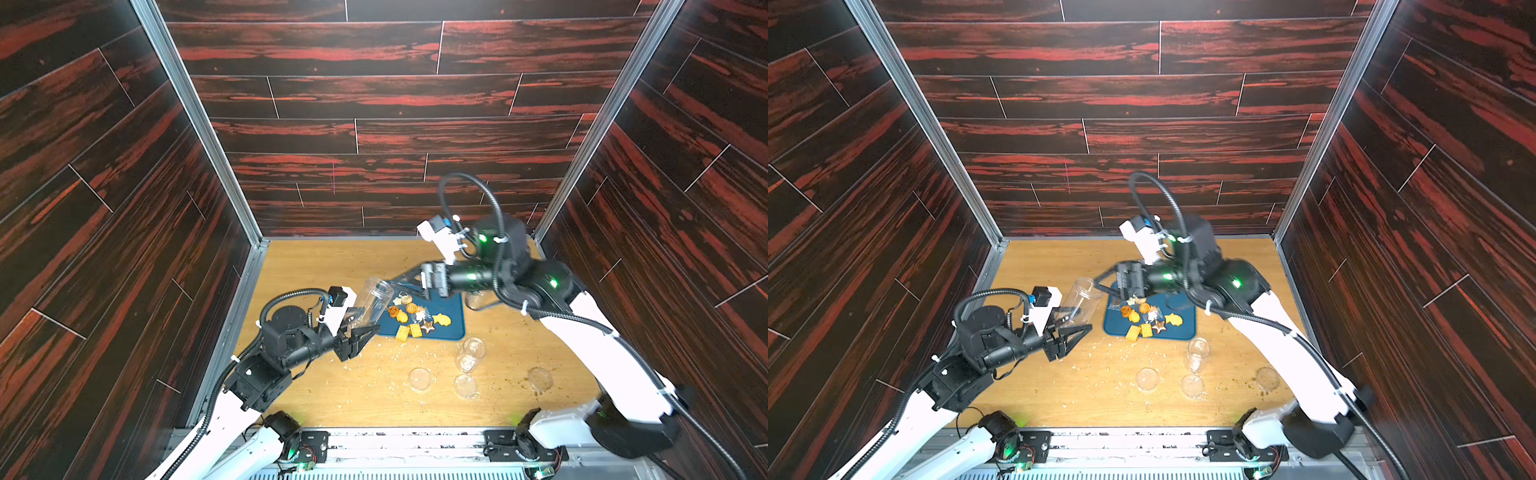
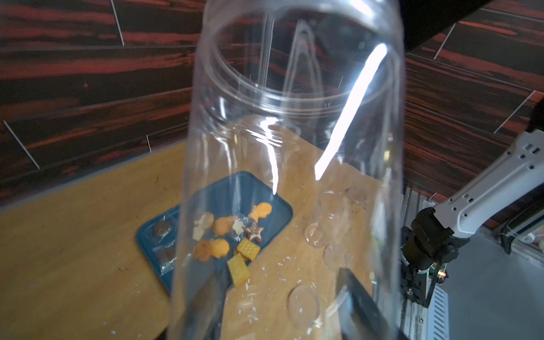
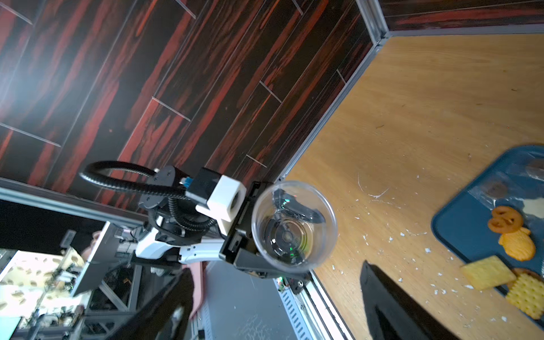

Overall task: Pour the cookies out of the jar
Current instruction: Place the jar at the center of the board.

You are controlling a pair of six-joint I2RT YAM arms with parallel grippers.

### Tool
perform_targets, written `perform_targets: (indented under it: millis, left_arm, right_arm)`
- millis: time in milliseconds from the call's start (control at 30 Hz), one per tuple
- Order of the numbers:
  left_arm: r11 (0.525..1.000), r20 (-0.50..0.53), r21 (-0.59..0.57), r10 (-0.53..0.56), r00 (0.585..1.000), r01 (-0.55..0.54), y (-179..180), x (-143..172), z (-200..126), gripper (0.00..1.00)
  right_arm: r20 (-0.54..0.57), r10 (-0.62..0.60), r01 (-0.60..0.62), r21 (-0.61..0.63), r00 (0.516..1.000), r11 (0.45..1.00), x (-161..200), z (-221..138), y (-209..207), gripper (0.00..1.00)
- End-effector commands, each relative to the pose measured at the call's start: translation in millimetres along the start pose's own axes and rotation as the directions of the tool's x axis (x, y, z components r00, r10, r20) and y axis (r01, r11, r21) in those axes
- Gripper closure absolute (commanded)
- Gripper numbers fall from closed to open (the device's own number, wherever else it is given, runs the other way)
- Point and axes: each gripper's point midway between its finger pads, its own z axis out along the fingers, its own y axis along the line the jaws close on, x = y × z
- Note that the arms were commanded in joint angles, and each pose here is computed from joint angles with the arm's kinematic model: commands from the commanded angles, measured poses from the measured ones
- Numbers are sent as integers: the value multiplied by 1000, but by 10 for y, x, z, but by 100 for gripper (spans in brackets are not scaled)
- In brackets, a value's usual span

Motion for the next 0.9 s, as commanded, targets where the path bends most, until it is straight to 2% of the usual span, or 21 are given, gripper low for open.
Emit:
perform_targets:
  millis: [0,67,200,600,733,867]
  left_arm:
    - [996,11,40,83,997,-83,-86,-124,-34,52]
    - [995,13,48,88,996,-88,-98,-144,-25,52]
    - [994,22,53,94,995,-95,-105,-186,-14,52]
    - [990,13,68,125,992,-126,-134,-226,-19,52]
    - [988,7,72,133,991,-133,-145,-214,-32,52]
    - [987,-1,69,143,990,-143,-146,-199,-48,52]
  right_arm:
    - [-83,-5,16,125,997,992,137,70,-183,8]
    - [-79,-1,13,153,997,988,107,77,-228,8]
    - [-76,5,5,129,997,992,69,148,-200,8]
    - [-161,25,-14,73,987,997,179,435,-137,9]
    - [-147,21,-12,63,989,998,139,451,-120,12]
    - [-160,27,-25,19,987,1000,144,485,-52,20]
